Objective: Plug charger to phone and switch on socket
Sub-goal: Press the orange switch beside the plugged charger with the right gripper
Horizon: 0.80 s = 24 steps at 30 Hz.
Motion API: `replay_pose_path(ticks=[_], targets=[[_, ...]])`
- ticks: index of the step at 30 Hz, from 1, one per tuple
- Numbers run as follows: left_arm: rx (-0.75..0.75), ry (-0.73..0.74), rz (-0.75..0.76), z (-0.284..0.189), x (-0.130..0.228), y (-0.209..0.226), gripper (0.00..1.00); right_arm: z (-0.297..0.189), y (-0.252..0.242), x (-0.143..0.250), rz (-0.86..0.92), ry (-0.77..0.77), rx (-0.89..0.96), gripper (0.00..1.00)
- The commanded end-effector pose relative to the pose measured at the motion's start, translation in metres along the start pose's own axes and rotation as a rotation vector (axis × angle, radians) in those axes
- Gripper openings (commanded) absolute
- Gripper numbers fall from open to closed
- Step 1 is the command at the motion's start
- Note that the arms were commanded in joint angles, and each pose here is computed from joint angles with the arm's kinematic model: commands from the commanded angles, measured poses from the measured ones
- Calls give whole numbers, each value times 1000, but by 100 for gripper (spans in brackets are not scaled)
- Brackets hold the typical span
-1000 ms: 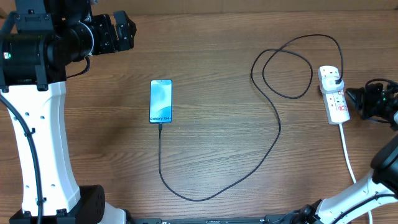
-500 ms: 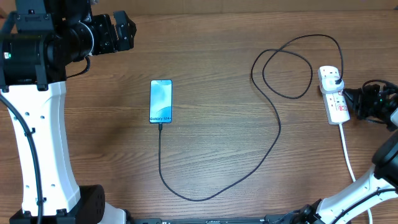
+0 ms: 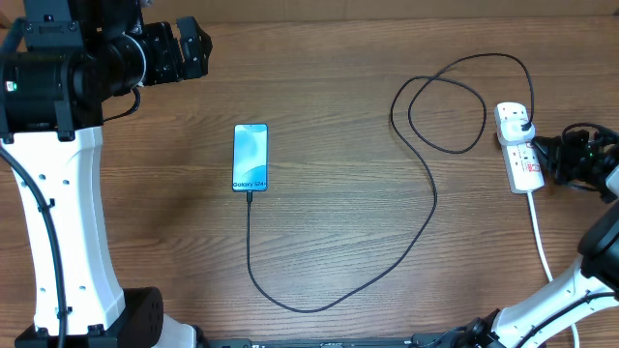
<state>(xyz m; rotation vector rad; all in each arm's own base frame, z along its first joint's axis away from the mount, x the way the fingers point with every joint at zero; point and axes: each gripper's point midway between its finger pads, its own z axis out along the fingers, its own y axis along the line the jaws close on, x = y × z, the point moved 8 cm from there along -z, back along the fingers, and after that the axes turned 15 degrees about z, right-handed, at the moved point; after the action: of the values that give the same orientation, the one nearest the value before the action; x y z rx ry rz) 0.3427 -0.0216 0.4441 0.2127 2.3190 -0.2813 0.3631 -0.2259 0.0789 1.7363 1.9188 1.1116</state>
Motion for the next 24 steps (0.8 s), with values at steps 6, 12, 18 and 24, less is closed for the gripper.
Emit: replay_pose_path(ticks=[6,12,18,24], targets=[[9,-11,-1,-4,-1,-1,100,13,0,9,-10,33,14,4],[9,-11,-1,-4,-1,-1,100,13,-3,10,8,38,34,4],[9,-11,-1,-4,-1,-1,100,14,-4,13,10,47,44,4],[9,-11,-1,-4,-1,-1,100,20,-6,21,-6,49,89,4]])
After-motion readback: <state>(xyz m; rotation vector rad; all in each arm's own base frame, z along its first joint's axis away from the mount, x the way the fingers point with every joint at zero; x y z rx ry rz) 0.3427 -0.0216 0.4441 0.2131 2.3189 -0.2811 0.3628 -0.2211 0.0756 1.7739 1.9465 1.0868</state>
